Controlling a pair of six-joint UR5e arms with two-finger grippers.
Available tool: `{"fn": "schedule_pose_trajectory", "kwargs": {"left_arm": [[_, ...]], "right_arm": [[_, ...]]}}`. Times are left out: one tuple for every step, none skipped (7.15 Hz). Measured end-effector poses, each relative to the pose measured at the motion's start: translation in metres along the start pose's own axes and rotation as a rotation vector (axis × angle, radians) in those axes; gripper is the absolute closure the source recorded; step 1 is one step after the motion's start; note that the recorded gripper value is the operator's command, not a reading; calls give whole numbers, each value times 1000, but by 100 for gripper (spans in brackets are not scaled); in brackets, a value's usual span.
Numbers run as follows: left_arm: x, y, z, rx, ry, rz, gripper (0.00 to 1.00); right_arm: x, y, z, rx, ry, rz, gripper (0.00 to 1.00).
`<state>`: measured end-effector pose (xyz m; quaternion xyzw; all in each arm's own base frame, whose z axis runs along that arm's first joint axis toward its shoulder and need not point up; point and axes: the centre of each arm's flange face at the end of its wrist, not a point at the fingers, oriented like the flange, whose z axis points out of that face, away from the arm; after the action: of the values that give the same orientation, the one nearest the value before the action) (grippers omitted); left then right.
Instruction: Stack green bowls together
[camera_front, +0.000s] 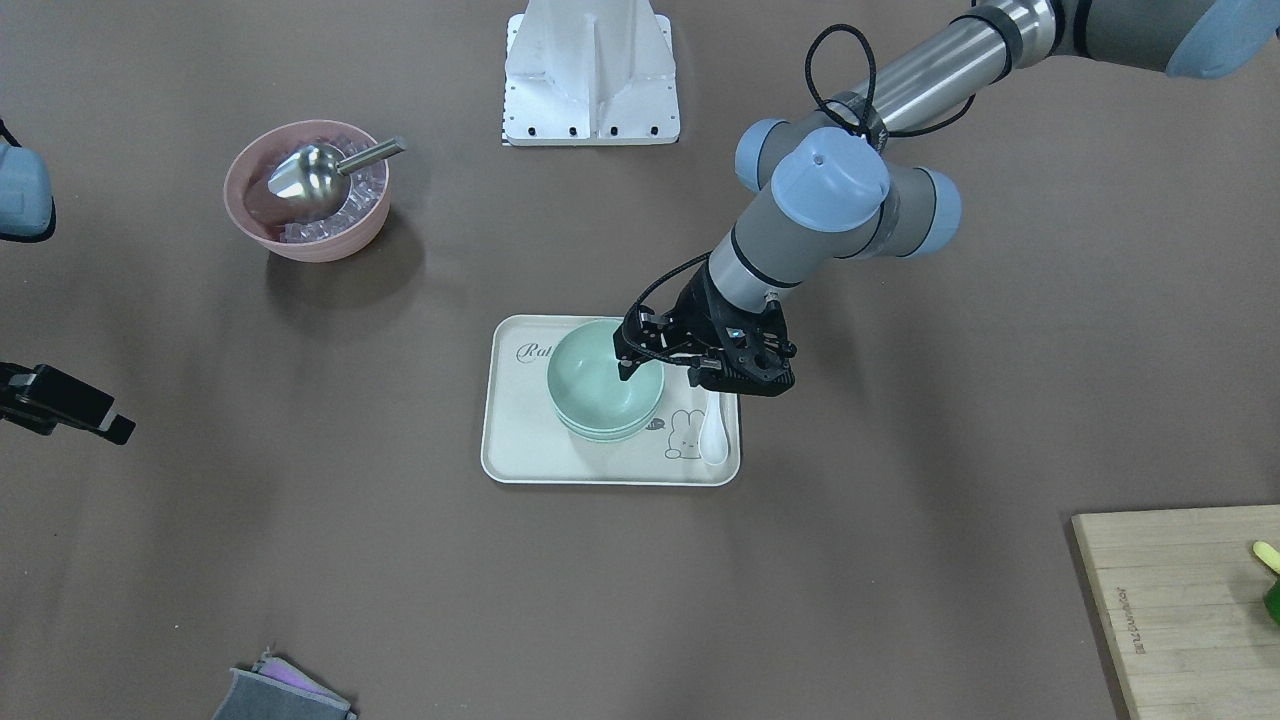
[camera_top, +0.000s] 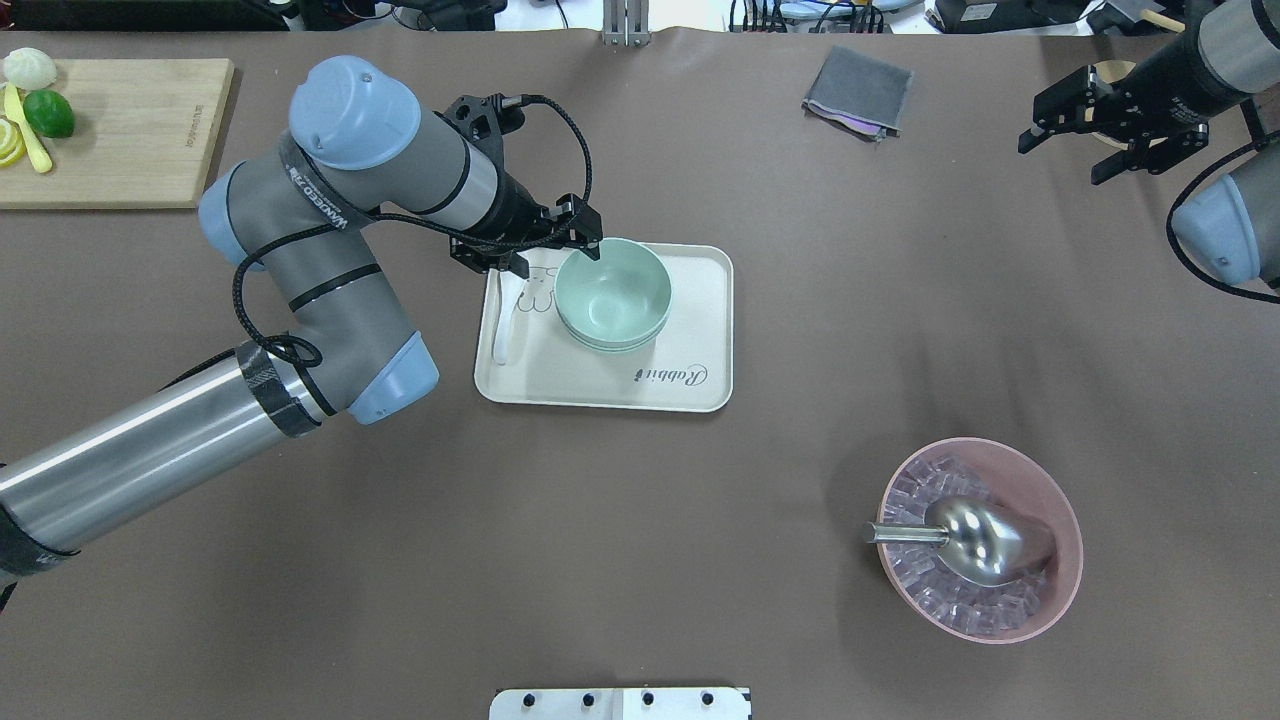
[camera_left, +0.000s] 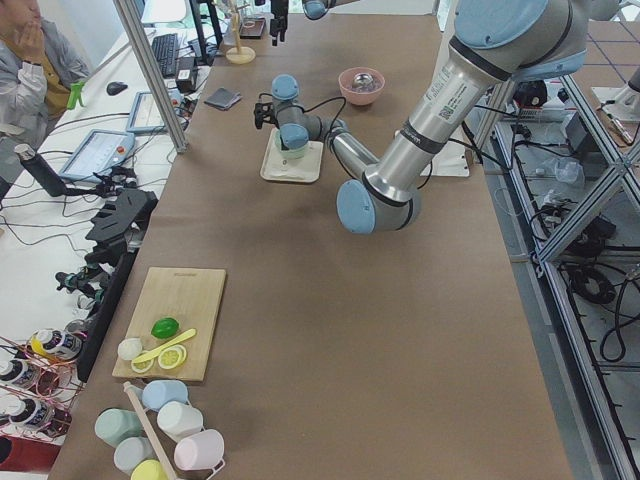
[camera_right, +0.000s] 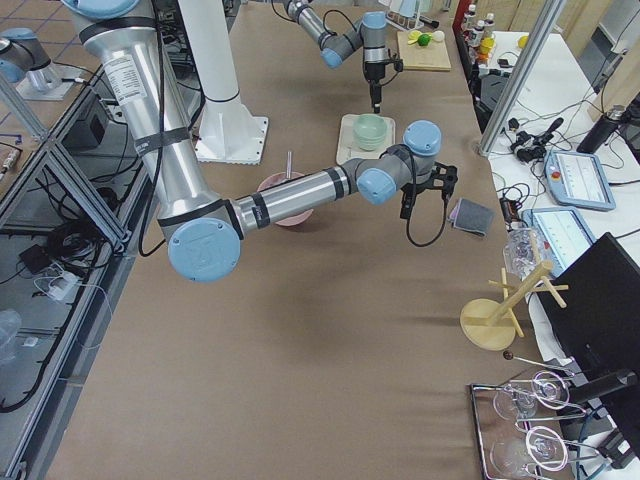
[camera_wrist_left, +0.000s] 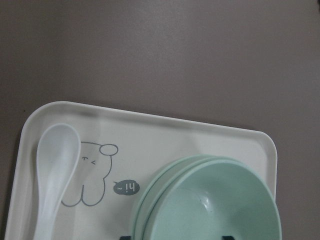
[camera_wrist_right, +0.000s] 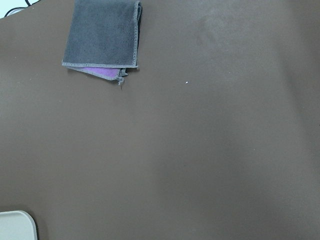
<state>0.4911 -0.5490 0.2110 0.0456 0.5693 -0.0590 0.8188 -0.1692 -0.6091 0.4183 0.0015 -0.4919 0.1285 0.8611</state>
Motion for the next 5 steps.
{"fn": "schedule_pose_trajectory", "kwargs": {"left_arm": [[-11, -7, -14, -6, 5, -7, 1], [-36, -17, -30, -24, -1, -19, 1], [-67, -31, -47, -41, -27, -15, 1], [-96, -47, -72, -55, -72, 24, 1], [-122, -57, -104, -75, -136, 95, 1]], "right_arm": [[4, -2, -4, 6, 1, 0, 0], [12, -5, -7, 10, 10, -19, 0], [28, -12, -15, 12, 32, -54, 0], [46, -21, -28, 13, 62, -96, 0], [66, -33, -47, 12, 95, -138, 0]]}}
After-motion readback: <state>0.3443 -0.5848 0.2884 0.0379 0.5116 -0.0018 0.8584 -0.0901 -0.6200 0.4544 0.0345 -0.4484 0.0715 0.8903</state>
